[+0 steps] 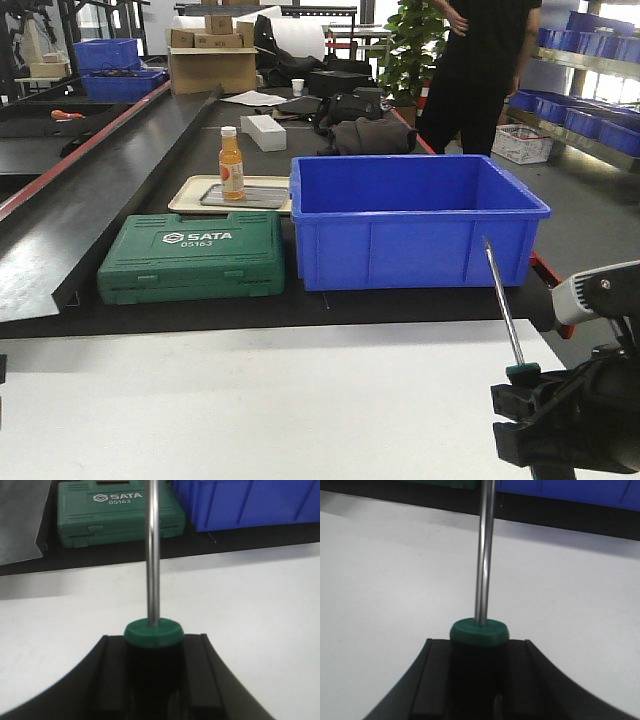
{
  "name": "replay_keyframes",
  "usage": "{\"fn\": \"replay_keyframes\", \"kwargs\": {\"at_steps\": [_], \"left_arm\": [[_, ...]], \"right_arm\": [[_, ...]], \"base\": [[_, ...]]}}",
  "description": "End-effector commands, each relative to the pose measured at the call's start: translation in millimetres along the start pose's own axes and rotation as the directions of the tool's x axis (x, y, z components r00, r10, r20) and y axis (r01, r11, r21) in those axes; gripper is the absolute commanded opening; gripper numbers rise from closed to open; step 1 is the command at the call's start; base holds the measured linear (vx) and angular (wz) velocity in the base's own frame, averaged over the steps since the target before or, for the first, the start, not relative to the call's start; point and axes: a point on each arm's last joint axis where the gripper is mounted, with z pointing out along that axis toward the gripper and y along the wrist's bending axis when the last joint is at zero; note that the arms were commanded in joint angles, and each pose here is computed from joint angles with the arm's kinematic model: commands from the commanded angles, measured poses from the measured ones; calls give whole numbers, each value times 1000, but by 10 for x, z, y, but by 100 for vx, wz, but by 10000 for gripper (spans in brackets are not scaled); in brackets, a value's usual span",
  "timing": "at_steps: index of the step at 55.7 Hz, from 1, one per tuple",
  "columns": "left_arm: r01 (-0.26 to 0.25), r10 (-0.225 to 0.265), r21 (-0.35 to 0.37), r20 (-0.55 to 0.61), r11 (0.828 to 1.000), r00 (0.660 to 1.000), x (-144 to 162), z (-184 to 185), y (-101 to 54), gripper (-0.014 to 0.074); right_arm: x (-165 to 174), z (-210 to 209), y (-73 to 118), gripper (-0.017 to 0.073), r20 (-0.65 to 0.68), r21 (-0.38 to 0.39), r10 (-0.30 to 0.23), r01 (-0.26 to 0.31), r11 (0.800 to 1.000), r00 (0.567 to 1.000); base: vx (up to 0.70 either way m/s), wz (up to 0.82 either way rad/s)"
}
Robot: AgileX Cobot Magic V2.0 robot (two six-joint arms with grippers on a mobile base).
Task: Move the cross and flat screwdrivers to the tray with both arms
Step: 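Drive the base away from the table holding both screwdrivers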
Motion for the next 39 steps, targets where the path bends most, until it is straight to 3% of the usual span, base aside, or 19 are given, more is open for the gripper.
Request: {"fn": "replay_keyframes", "kwargs": {"at_steps": [1, 39], "left_arm": [[-2, -2, 34, 117, 999, 993, -166, -79, -29, 3], [-2, -2, 34, 118, 999, 993, -167, -79, -30, 3]], "right_arm": [[-175, -108, 1, -8, 131, -1, -11, 12, 1000, 991], [-175, -108, 1, -8, 131, -1, -11, 12, 1000, 991]], "base": [[-1, 5], [-14, -1]]}}
